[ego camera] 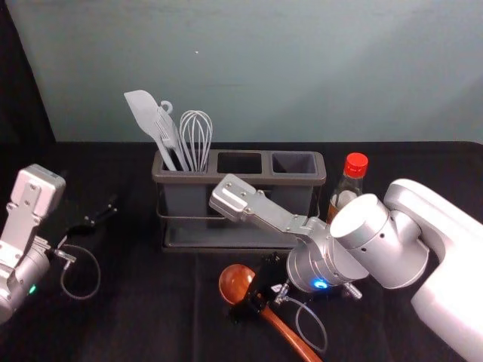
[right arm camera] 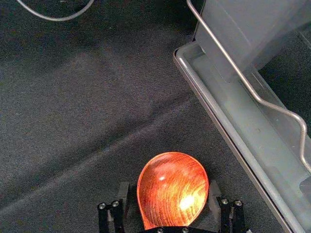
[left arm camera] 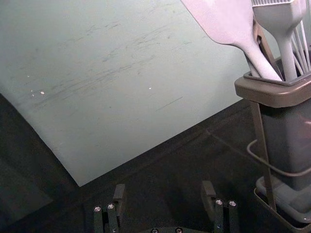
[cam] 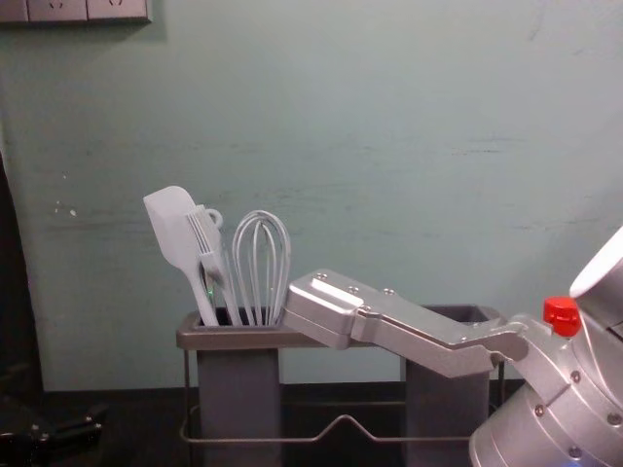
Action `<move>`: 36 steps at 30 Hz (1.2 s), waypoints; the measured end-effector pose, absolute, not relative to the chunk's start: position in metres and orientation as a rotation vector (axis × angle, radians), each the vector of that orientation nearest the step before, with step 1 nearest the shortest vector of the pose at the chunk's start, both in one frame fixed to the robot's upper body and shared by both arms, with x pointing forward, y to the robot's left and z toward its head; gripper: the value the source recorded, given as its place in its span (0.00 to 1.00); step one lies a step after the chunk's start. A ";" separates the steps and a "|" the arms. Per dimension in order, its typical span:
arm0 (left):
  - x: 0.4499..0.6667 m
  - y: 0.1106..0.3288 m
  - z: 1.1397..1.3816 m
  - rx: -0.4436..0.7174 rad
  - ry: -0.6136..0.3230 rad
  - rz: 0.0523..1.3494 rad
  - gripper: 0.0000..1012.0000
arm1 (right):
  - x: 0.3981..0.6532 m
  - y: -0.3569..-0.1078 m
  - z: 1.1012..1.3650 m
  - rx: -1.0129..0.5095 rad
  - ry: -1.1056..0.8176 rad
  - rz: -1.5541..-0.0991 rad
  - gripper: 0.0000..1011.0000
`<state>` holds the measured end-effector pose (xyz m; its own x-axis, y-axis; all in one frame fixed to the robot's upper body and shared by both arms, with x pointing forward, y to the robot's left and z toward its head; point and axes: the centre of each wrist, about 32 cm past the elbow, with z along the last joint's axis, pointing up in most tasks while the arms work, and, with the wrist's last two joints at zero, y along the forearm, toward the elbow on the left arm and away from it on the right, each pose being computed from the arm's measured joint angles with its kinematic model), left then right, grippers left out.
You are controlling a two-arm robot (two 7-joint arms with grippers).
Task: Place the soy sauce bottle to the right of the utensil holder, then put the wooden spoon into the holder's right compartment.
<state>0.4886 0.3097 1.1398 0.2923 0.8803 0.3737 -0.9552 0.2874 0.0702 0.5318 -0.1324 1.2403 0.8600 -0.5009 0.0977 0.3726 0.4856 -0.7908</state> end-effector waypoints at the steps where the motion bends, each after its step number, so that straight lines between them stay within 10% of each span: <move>1: 0.489 0.310 1.140 0.304 -0.285 1.248 1.00 | 0.532 -0.132 1.240 -0.921 0.154 -0.534 0.99; 9: 0.489 0.310 1.140 0.304 -0.285 1.248 1.00 | 0.532 -0.132 1.241 -0.921 0.154 -0.534 0.83; 36: 0.489 0.310 1.140 0.304 -0.285 1.248 1.00 | 0.495 -0.152 1.259 -0.717 -0.105 -0.562 0.83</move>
